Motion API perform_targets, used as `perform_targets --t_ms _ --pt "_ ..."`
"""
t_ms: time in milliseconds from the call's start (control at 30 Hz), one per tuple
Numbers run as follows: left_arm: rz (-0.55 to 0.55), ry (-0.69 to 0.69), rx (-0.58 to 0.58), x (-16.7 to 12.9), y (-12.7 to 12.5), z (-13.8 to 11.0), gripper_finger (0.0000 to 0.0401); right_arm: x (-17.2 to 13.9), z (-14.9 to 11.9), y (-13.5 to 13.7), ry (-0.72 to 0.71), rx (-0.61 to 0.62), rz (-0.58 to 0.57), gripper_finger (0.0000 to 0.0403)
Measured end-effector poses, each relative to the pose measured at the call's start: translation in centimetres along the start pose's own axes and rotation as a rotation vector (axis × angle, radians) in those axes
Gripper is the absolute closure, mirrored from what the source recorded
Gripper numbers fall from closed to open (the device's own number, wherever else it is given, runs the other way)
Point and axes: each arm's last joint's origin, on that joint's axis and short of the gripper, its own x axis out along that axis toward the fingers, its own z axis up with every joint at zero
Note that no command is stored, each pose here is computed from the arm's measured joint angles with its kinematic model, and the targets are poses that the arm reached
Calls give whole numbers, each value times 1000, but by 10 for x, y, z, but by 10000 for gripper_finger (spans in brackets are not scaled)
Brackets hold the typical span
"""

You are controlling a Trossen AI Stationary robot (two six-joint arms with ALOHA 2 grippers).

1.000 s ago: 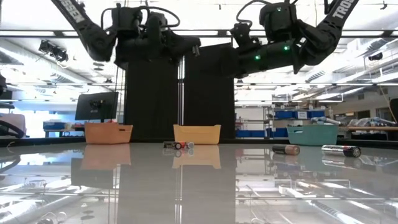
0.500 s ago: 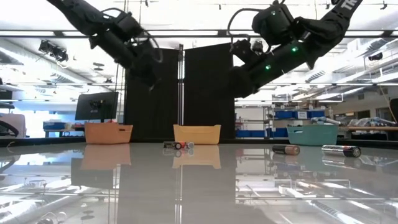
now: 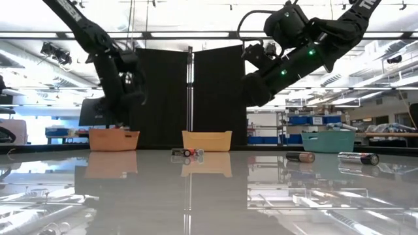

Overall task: Sort batteries
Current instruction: Put the red battery into the orange bin

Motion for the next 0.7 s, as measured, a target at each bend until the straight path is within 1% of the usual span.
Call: perform_targets --t_ms 200,367,633,700 --pt "21 94 -34 30 11 -4 345 0 0 0 0 -4 0 234" --pt "29 141 -47 48 15 -8 345 0 0 0 1 -5 0 234" --pt "39 148 -49 56 16 -9 344 0 0 0 0 -5 0 235" --pt "40 149 -50 56 16 -9 334 0 0 0 0 -5 0 236"
